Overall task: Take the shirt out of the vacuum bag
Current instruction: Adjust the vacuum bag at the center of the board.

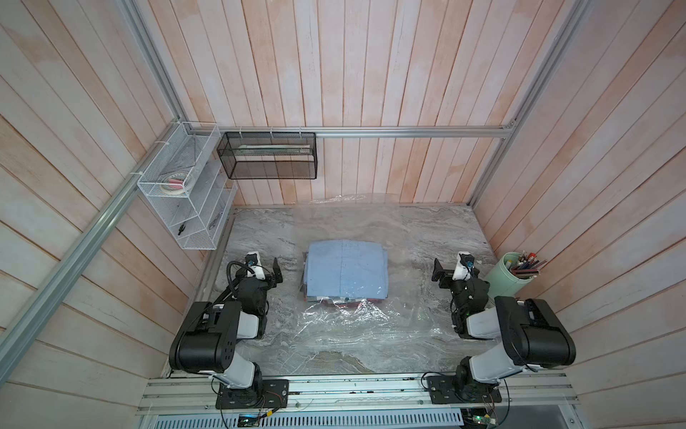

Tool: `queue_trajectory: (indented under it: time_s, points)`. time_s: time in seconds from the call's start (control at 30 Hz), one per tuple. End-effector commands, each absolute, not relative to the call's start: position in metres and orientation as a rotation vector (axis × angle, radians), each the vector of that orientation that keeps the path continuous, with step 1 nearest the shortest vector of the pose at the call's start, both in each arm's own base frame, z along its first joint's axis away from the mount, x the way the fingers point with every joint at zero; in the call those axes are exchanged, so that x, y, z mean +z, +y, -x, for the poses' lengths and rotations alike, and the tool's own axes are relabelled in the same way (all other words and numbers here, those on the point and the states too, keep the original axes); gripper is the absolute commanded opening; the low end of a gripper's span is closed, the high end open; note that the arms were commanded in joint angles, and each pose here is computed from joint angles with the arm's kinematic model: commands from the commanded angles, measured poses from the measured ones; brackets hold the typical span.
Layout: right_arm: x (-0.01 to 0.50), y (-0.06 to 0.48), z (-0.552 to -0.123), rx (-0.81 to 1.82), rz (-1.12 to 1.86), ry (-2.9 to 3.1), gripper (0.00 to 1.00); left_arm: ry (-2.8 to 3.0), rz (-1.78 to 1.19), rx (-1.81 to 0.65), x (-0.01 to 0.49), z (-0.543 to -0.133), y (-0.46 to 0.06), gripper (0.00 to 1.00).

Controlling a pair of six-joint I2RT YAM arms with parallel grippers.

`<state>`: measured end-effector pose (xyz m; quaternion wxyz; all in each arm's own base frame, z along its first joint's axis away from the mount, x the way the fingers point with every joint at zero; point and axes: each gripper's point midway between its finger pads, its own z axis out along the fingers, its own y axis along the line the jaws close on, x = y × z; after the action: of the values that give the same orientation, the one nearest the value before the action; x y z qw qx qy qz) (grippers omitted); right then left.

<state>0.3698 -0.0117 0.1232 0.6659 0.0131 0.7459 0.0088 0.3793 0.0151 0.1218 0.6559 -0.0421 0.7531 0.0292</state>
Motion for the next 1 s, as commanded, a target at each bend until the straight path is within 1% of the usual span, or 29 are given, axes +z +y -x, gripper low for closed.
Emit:
queue_trajectory:
  time_s: [0.0,0.87,0.97]
  points:
    - [0.131,-0.013,-0.374,0.024,-0.033,1.655,0.98,1.670,0.078,0.064,0.132,-0.385,0.014,1.00]
    - [0.130,-0.014,-0.374,0.029,-0.036,1.656,0.98,1.676,0.080,0.040,0.132,-0.386,0.016,1.00]
    - [0.133,-0.022,-0.374,0.003,-0.090,1.649,0.98,1.646,0.157,0.079,0.138,-0.379,0.028,1.00]
